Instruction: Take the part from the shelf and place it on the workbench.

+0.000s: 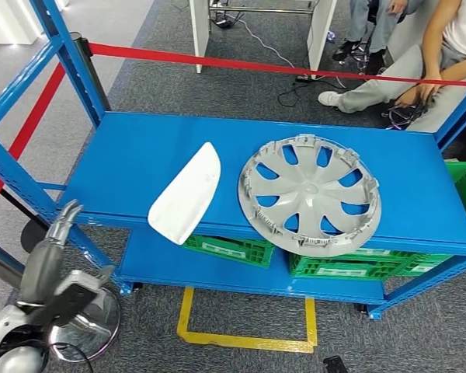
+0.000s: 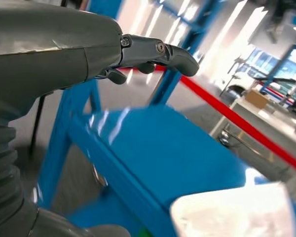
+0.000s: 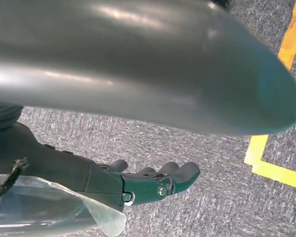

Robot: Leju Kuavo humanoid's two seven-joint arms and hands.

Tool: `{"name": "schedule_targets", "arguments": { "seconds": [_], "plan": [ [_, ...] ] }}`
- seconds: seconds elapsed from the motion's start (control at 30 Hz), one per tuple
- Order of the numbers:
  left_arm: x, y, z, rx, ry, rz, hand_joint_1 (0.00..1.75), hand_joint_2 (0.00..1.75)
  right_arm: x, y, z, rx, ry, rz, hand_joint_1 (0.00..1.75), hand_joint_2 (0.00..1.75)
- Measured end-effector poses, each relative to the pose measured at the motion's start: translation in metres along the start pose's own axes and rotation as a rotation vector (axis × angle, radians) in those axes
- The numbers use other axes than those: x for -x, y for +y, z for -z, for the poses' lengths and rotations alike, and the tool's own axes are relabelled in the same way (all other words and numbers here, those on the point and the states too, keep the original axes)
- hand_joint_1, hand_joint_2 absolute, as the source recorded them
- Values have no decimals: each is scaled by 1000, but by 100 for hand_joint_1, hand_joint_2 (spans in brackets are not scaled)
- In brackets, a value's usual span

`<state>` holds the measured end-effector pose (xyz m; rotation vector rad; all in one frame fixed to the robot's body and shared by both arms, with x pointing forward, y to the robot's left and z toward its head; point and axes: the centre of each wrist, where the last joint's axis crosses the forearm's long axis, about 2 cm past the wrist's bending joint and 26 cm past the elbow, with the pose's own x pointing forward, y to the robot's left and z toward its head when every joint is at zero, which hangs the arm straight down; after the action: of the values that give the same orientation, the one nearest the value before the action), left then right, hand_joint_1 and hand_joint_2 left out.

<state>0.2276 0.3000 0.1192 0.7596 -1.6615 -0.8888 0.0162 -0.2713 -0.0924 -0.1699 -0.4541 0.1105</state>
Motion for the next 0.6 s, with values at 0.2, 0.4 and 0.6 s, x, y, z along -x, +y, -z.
{"name": "schedule_targets", "arguments": {
  "seconds": [0.2, 0.4, 0.6],
  "plan": [
    [-10, -3, 13, 39, -84, 147, 0, 175, 0, 2, 1, -9, 4, -4, 0, 0],
    [-11, -6, 16, 59, -108, 165, 0, 175, 0, 4, 1, -15, 7, -3, 0, 0],
    [-17, -9, 21, 83, -144, 225, 0, 175, -2, 4, 2, -18, 35, -4, 0, 0]
  ]
}}
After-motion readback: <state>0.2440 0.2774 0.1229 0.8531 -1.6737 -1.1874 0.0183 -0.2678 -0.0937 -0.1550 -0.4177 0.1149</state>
